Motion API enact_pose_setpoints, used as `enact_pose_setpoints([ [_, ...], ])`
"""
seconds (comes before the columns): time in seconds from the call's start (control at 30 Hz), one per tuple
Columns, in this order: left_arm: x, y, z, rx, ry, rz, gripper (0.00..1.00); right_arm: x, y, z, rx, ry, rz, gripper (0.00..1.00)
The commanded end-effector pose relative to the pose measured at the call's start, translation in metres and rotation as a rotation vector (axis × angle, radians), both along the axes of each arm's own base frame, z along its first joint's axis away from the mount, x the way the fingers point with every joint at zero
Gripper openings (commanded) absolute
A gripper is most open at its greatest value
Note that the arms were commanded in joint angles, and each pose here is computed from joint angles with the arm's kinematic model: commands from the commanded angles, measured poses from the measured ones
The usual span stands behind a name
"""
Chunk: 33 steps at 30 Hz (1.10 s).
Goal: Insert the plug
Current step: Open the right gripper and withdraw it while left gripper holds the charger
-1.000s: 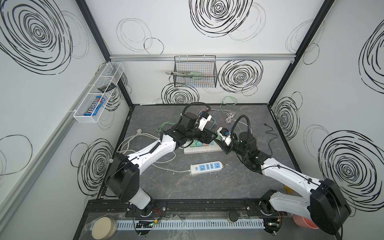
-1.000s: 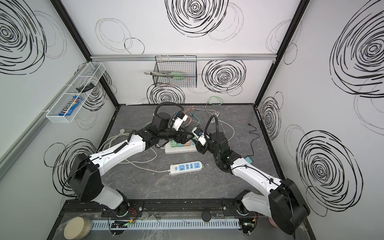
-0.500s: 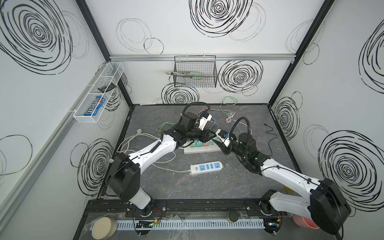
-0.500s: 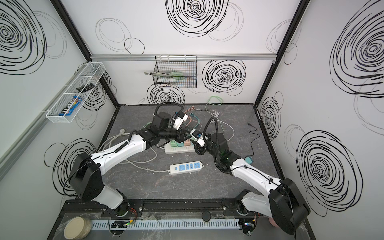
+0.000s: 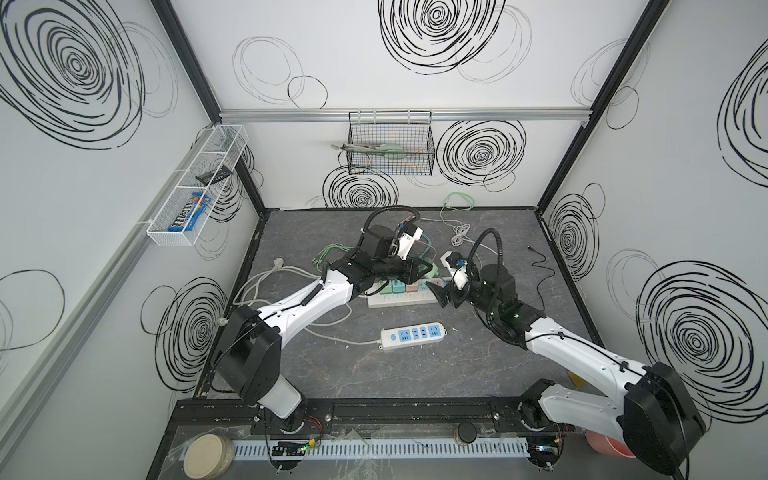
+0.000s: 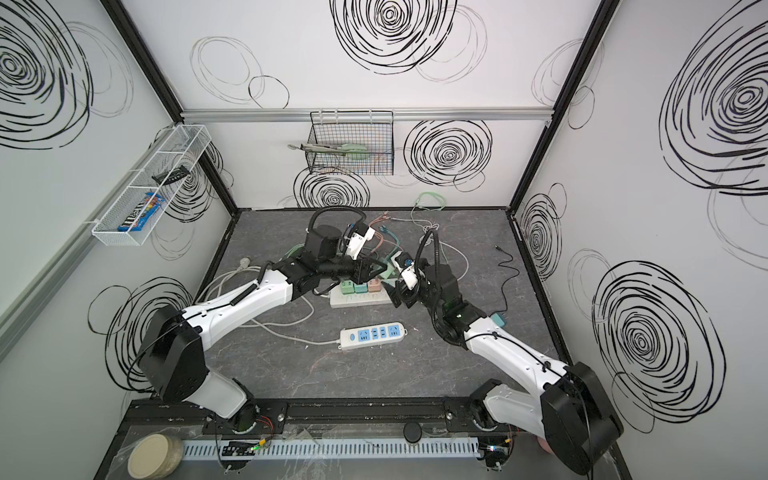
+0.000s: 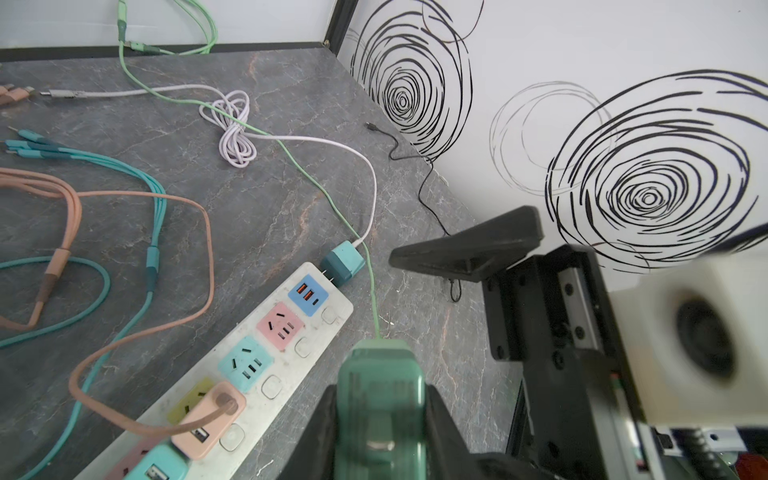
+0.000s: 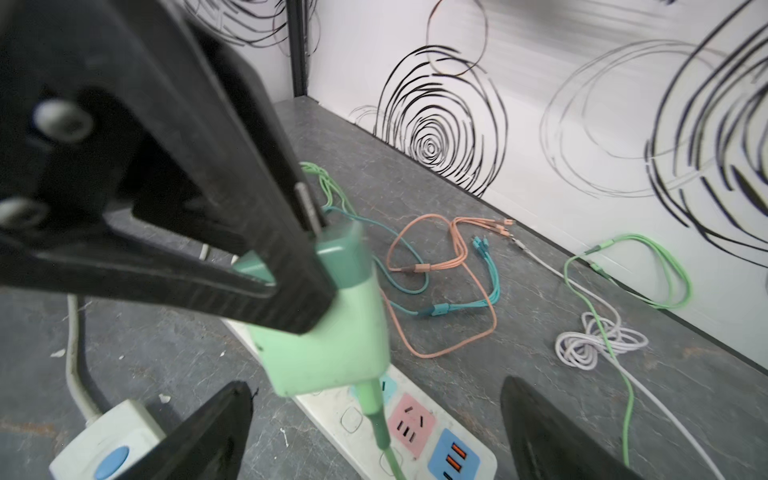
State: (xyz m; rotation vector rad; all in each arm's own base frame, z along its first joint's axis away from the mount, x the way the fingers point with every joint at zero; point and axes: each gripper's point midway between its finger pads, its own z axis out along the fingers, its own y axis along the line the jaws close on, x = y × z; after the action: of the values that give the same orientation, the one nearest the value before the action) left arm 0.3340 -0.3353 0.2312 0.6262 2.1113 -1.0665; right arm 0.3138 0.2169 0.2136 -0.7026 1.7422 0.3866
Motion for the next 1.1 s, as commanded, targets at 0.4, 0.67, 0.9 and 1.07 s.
enact_pose_setpoints([
  [0.4, 0.008, -0.003, 0.037, -0.106, -0.075, 0.006, 0.00, 0.055, -0.090, -0.027, 0.864, 0.937, -0.448, 0.97],
  [0.67, 0.002, -0.007, 0.052, -0.160, -0.092, -0.027, 0.00, 0.048, -0.083, -0.074, 1.067, 1.171, -0.580, 0.97],
  [0.9, -0.002, -0.007, 0.058, -0.174, -0.102, -0.046, 0.00, 0.030, -0.097, -0.116, 1.118, 1.280, -0.784, 0.97],
  [1.07, -0.006, -0.005, 0.062, -0.183, -0.115, -0.058, 0.00, 0.027, -0.105, -0.118, 1.148, 1.226, -0.814, 0.98],
])
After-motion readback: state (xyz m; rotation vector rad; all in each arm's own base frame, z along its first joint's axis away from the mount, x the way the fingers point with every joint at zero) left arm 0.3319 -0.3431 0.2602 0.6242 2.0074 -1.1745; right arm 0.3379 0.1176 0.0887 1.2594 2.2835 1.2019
